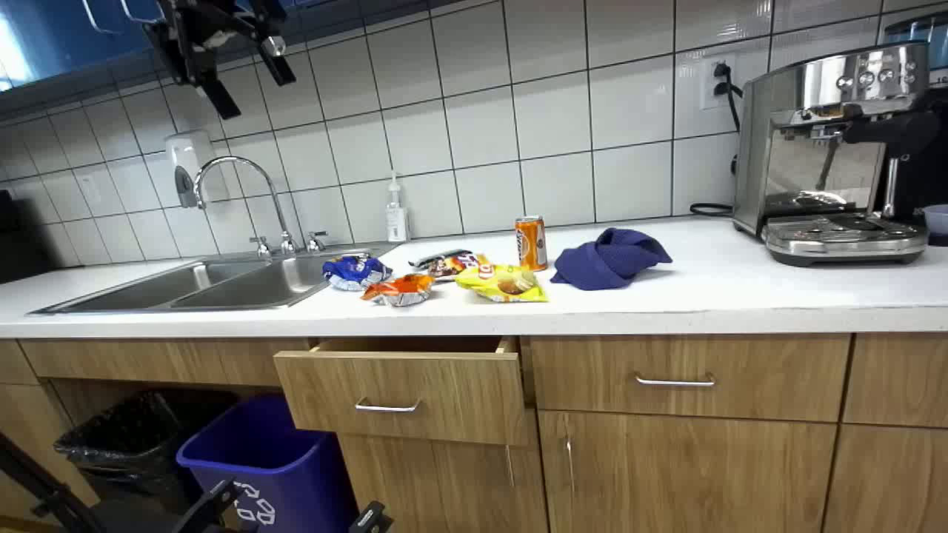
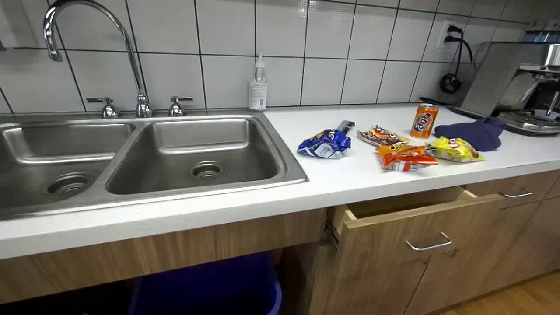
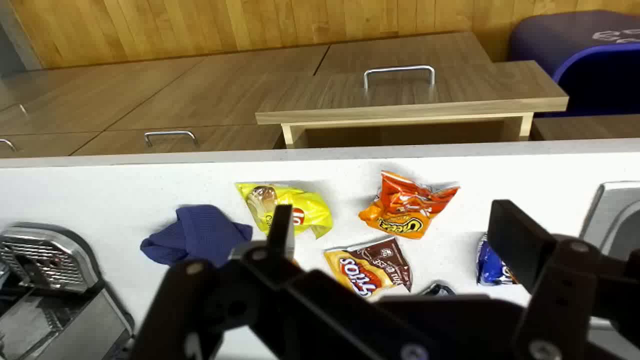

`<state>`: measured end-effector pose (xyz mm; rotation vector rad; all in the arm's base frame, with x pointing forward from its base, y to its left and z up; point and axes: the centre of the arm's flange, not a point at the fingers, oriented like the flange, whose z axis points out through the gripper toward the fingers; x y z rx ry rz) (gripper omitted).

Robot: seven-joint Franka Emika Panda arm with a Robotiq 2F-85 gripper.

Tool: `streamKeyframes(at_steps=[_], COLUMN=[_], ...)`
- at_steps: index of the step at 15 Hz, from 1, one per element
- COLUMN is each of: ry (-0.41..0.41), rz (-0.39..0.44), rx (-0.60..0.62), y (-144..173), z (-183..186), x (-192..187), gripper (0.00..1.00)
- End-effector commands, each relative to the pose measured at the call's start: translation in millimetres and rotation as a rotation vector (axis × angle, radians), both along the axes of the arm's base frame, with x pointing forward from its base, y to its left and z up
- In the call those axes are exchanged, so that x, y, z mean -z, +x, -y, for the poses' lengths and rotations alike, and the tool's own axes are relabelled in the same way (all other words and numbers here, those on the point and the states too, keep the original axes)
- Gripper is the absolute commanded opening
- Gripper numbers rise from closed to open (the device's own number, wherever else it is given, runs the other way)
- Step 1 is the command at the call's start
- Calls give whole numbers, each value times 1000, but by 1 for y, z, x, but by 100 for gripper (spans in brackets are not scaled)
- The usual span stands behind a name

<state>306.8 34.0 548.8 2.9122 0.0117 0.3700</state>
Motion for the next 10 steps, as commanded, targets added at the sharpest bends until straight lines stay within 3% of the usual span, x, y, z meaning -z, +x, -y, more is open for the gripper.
streamKeyframes(at_steps=[1,10], ry=[0,6], rz=[-1,-2], rx=[0,-10], y=[0,3], z=[0,1], x=[0,5], gripper=[100,100])
